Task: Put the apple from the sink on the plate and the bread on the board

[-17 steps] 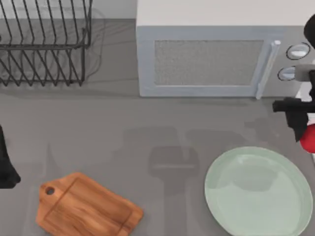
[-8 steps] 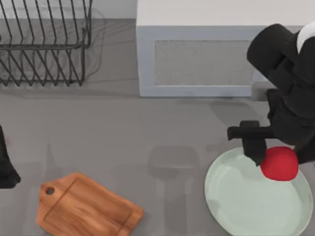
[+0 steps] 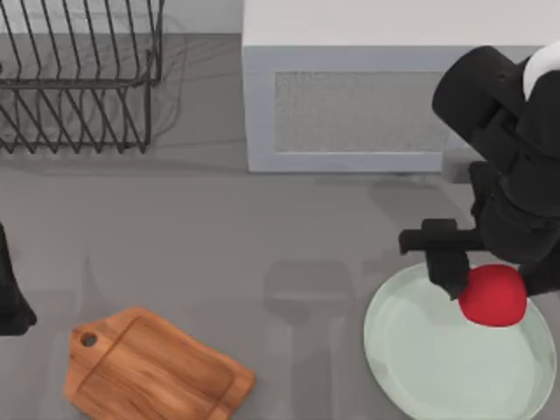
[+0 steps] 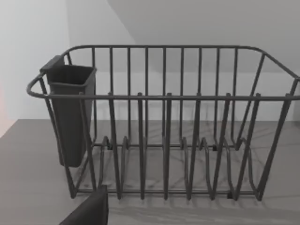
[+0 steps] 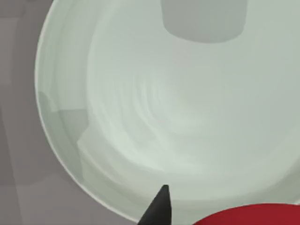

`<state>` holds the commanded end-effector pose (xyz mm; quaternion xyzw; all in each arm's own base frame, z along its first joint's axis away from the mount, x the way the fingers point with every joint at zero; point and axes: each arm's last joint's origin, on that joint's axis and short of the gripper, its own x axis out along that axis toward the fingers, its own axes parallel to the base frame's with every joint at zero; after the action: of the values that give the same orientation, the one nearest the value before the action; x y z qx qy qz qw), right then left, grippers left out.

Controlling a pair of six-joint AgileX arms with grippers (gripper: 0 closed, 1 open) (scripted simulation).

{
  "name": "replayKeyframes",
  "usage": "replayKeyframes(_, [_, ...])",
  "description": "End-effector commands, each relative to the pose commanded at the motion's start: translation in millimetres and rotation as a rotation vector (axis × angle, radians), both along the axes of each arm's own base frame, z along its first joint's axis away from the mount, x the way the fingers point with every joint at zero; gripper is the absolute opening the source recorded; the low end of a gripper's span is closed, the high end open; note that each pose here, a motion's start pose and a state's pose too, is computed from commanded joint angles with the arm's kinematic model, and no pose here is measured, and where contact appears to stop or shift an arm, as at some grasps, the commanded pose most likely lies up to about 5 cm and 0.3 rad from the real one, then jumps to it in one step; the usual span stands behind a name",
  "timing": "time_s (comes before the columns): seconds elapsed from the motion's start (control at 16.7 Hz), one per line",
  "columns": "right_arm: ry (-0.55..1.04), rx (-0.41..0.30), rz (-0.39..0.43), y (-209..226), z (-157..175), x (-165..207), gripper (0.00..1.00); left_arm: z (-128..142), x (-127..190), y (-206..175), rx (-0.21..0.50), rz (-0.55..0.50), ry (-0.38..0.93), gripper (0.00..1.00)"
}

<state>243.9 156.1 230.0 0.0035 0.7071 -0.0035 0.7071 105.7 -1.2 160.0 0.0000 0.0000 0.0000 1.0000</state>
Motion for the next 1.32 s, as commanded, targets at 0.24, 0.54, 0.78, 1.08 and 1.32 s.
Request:
replayKeyframes(0.24, [0.0, 0.0, 0.0, 0.0, 0.0, 0.0, 0.45, 0.0, 0.0, 0.0, 0.0, 0.0, 0.0, 1.0])
replayKeyframes(0.54, [0.0, 0.0, 0.0, 0.0, 0.0, 0.0, 0.83, 0.0, 0.0, 0.0, 0.0, 0.0, 0.0, 1.0])
replayKeyframes(0.78, [0.0, 0.0, 0.0, 0.0, 0.0, 0.0, 1.0, 0.0, 0.0, 0.0, 0.0, 0.0, 0.0, 1.0])
replayKeyframes(1.08, [0.0, 0.0, 0.0, 0.0, 0.0, 0.0, 1.0, 0.0, 0.0, 0.0, 0.0, 0.0, 0.0, 1.0])
replayKeyframes(1.32, [-0.009, 0.006, -0.001, -2.2, 0.8, -0.4, 1.0, 0.0, 0.0, 0.0, 0.0, 0.0, 0.0, 1.0])
